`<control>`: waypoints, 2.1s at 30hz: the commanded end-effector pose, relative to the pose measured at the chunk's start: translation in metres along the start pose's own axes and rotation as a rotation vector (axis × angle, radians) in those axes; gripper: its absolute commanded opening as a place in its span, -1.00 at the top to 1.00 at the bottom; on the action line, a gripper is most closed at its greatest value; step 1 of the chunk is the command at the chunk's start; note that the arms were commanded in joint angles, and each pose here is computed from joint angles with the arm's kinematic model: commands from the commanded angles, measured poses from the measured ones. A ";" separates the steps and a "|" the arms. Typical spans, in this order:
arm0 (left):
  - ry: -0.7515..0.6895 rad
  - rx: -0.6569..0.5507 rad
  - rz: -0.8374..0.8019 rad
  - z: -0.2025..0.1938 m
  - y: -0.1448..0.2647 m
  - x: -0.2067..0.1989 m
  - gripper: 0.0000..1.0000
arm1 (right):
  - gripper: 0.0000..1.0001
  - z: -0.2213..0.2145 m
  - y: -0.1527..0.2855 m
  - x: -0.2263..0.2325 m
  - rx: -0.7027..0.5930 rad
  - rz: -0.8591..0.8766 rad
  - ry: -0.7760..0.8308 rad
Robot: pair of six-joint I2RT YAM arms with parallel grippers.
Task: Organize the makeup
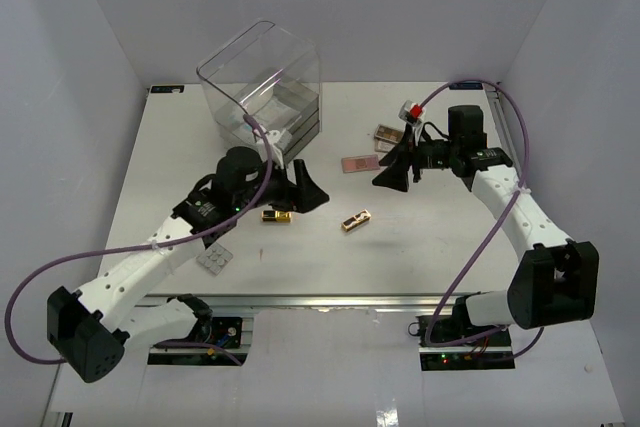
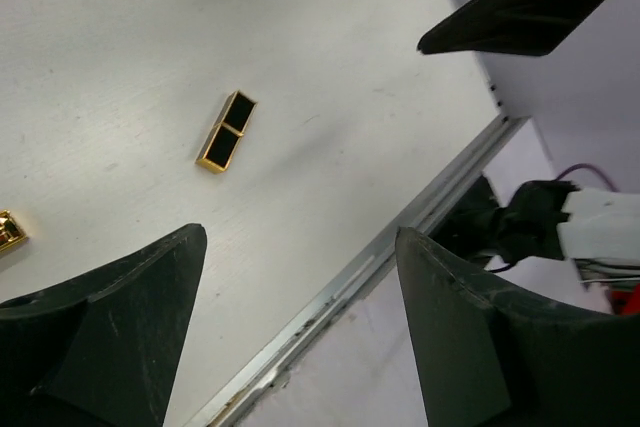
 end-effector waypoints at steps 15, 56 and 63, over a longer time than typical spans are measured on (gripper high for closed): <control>0.033 -0.251 0.427 -0.042 0.051 0.086 -0.96 | -0.47 -0.007 -0.160 -0.131 0.000 -0.048 -0.544; 0.337 -0.362 0.416 -0.082 0.066 0.110 -0.96 | 0.67 0.012 -0.263 -0.148 -0.261 0.081 -0.807; 0.392 -0.385 0.432 -0.083 0.063 0.115 -0.96 | 0.71 -0.005 -0.218 -0.134 -0.249 0.056 -0.790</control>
Point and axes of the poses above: each gripper's point midway between its finger pads, its own y axis back along the fingers, its own x axis along the line the jaws close on, z = x × y, the point moved 3 cm from there along y, back along the fingers, and after that the axes turned 2 degrees about y, right-handed, at the moved point
